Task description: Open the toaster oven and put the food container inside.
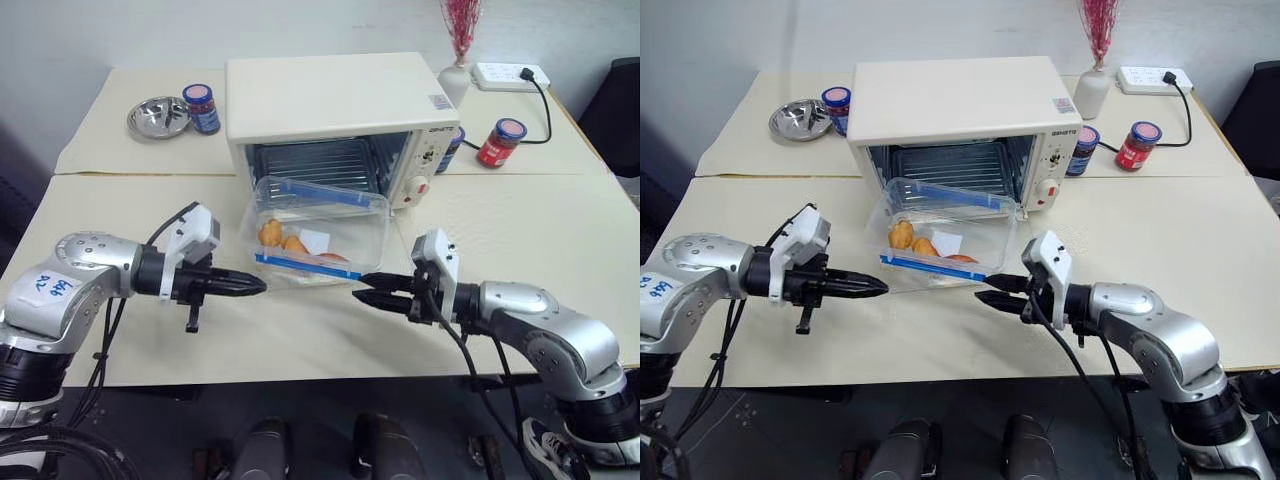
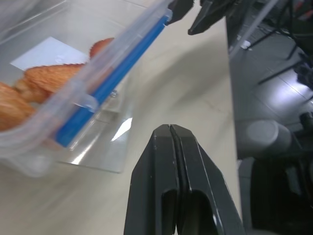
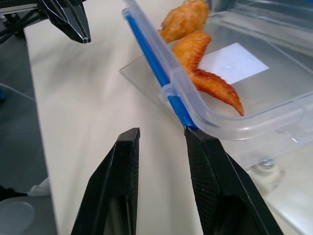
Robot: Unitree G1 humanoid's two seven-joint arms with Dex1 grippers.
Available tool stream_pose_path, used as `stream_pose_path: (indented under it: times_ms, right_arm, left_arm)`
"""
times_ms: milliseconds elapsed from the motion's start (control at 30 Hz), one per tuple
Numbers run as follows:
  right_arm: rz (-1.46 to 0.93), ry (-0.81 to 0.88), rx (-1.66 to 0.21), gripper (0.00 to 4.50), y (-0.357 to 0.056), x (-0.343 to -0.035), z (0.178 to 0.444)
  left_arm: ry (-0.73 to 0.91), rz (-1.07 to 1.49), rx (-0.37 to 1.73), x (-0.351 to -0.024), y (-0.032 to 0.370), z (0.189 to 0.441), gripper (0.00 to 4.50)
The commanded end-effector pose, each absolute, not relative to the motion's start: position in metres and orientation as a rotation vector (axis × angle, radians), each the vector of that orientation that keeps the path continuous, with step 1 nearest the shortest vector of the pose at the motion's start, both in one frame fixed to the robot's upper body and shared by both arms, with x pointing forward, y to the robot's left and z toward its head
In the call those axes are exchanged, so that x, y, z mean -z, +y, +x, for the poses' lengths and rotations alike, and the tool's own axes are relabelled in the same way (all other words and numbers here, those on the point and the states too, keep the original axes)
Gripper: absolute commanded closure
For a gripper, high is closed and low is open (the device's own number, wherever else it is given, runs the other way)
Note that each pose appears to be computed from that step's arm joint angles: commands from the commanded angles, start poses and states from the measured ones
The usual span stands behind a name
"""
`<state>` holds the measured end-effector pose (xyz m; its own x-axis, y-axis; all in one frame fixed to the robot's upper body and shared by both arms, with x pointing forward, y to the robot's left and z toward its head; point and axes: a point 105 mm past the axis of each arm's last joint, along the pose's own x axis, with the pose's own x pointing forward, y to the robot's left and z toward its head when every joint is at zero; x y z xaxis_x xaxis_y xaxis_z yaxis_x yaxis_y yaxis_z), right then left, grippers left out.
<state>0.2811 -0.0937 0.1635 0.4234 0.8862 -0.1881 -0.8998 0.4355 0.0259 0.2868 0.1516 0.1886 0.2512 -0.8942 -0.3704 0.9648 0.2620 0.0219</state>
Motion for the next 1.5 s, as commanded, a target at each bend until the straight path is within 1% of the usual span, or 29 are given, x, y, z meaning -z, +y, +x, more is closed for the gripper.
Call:
stream_pose_path:
  times_ms: [33, 333, 500, 700, 833, 967, 1033, 1200, 1300, 1333, 1400, 1500]
  right_arm:
    - [-0.117, 0.109, -1.087, 3.01, -0.096, -0.177, 0.292]
    - [-0.128, 0.020, -0.940, 3.01, -0.089, -0.189, 0.345]
    - [-0.137, -0.048, -0.814, 3.01, -0.078, -0.197, 0.385]
    - [-0.145, -0.133, -0.722, 3.01, -0.070, -0.213, 0.412]
    - [-0.134, -0.156, -0.681, 3.01, -0.068, -0.216, 0.423]
    - [-0.134, -0.170, -0.706, 3.01, -0.068, -0.219, 0.419]
    - [-0.135, -0.176, -0.727, 3.01, -0.072, -0.222, 0.412]
    - [-0.126, -0.163, -0.788, 3.01, -0.089, -0.227, 0.383]
    - [-0.125, -0.133, -0.849, 3.01, -0.103, -0.228, 0.355]
    - [-0.126, -0.122, -0.865, 3.06, -0.106, -0.228, 0.347]
    - [-0.127, -0.090, -0.886, 3.06, -0.115, -0.226, 0.332]
    - [-0.141, -0.038, -0.895, 3.06, -0.128, -0.220, 0.312]
  left_arm:
    - [0.240, 0.271, 1.226, -0.198, 0.148, 0.300, 4.50]
    - [0.132, 0.237, 1.046, -0.200, 0.131, 0.341, 4.50]
    - [0.066, 0.231, 0.896, -0.207, 0.127, 0.371, 4.50]
    - [-0.025, 0.197, 0.770, -0.223, 0.126, 0.390, 4.50]
    - [-0.060, 0.160, 0.706, -0.230, 0.128, 0.398, 4.50]
    - [-0.074, 0.142, 0.691, -0.233, 0.133, 0.394, 4.50]
    - [-0.073, 0.127, 0.715, -0.235, 0.135, 0.385, 4.50]
    - [-0.037, 0.085, 0.835, -0.238, 0.138, 0.348, 4.50]
    - [-0.009, 0.094, 0.893, -0.244, 0.151, 0.323, 4.50]
    - [-0.004, 0.094, 0.901, -0.247, 0.155, 0.317, 4.12]
    - [-0.001, 0.096, 0.916, -0.254, 0.163, 0.308, 3.72]
    - [-0.006, 0.122, 0.944, -0.268, 0.172, 0.294, 2.86]
